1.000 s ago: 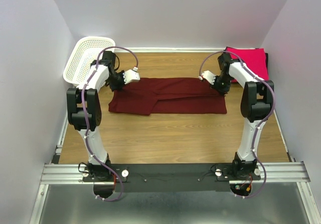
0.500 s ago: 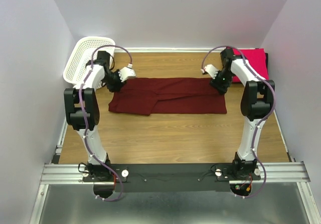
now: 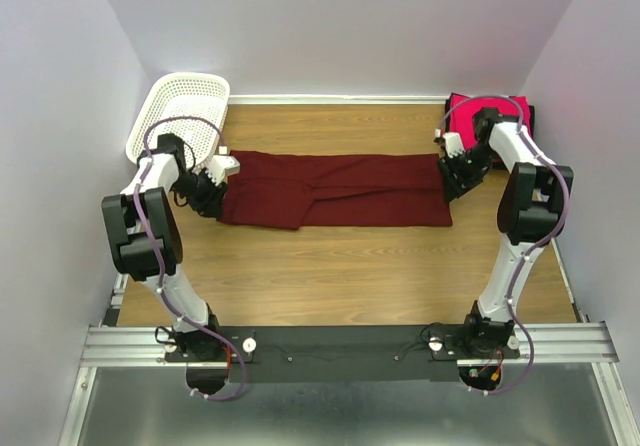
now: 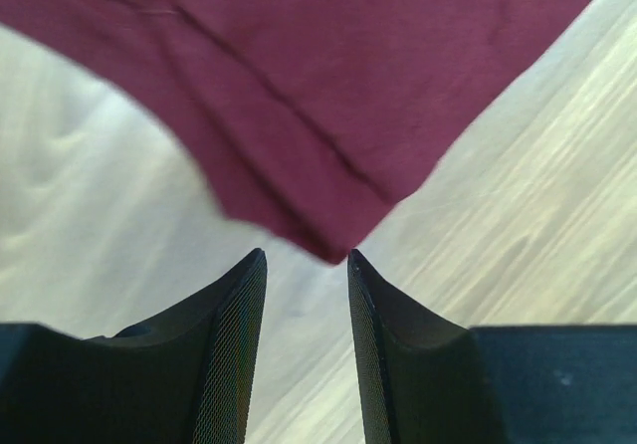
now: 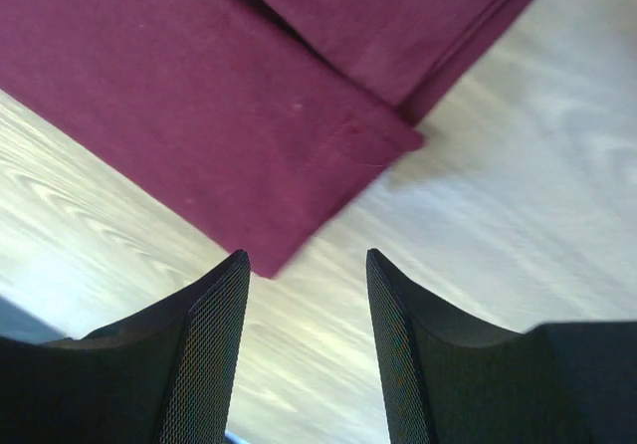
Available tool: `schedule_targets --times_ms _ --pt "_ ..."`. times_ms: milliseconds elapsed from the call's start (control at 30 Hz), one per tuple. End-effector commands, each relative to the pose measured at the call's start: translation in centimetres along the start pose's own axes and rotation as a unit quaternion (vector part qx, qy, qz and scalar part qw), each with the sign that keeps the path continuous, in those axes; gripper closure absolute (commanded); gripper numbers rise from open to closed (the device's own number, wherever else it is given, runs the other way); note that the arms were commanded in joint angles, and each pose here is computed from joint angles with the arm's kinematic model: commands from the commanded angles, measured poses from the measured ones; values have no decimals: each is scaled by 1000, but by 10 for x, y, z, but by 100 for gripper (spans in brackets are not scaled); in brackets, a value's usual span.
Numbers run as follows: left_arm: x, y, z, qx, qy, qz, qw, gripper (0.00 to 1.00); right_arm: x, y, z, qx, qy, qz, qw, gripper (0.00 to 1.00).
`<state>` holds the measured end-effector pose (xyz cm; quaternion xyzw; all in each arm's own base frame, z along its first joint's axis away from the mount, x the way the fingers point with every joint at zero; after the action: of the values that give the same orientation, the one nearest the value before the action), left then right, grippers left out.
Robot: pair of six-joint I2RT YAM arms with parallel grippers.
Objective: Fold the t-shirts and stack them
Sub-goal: Fold the other side of the tshirt into a rectangle
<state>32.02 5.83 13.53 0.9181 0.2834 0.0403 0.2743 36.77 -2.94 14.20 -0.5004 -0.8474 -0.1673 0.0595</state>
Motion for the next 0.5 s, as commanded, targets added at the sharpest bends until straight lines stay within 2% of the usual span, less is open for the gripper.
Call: schedule_targets --times_ms 0,267,333,400,467 --pt "-1 3 14 -41 -15 -43 998 54 6 -7 13 5 40 92 995 42" --pt "-1 -7 35 -43 -58 -81 994 55 -5 -14 41 29 57 143 988 42" --pt "-1 -11 39 -35 -60 -88 994 60 -6 -17 47 37 57 149 986 43" --pt "-1 -16 43 -20 -56 -94 994 71 -7 -20 53 45 59 153 985 44" --pt "-4 -22 44 -4 -55 -99 994 82 -7 -25 59 57 62 157 984 52"
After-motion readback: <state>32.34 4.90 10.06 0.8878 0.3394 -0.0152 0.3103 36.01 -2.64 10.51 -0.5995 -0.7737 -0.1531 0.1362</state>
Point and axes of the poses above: each gripper's point midway between its finger pads, its own z axis out along the fingers, its own x axis along the line the jaws close on, y = z × x, the point moved 9 cm from there along -z, back along the fingers, and after that the axes turned 5 degrees about z, right-handed, at the moved point
